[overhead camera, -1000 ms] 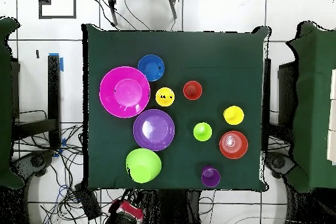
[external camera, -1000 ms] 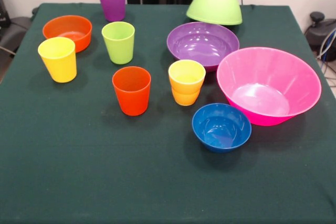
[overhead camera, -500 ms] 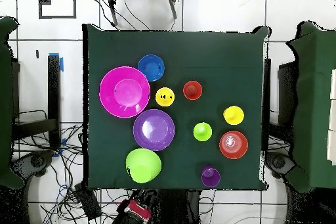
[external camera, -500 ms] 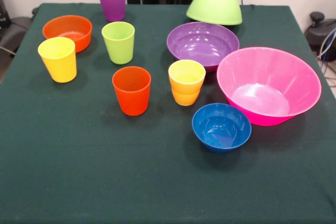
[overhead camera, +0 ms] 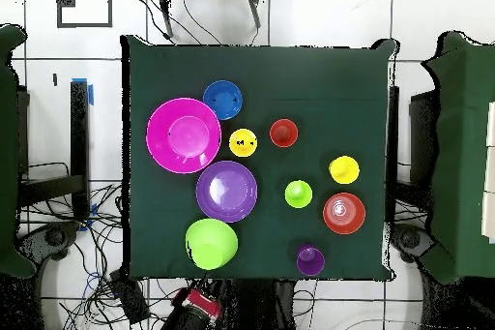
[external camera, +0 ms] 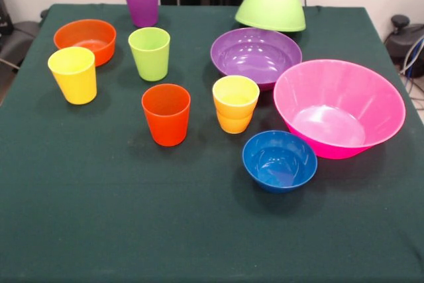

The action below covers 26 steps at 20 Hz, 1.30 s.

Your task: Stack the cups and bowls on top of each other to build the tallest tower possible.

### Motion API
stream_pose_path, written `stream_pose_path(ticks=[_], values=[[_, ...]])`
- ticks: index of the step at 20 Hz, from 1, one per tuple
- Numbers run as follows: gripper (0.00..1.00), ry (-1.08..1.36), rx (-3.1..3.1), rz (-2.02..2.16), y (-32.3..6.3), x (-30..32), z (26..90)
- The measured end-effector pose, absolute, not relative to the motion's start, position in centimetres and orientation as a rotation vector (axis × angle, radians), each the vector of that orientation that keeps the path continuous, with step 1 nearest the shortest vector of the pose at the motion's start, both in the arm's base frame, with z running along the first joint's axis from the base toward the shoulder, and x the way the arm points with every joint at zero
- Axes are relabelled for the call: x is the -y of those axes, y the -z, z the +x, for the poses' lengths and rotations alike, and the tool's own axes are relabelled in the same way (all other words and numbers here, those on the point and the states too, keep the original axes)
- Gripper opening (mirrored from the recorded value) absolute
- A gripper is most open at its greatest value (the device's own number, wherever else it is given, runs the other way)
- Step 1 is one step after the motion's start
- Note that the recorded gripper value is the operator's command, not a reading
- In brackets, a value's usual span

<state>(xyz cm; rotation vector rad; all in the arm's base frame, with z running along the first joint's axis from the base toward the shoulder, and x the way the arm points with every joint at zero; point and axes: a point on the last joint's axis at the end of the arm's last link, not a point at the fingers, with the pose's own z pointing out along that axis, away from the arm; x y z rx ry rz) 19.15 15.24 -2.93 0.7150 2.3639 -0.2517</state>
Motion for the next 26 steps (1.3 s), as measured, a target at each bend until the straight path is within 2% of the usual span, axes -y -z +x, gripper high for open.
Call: stream_pose_path(ticks=[8, 26], values=[[1.00, 0.236, -2.387, 0.720, 3.89, -16.04, 18.54], [1.00, 0.222, -2.371, 0.734, 3.49, -16.21, 19.23]])
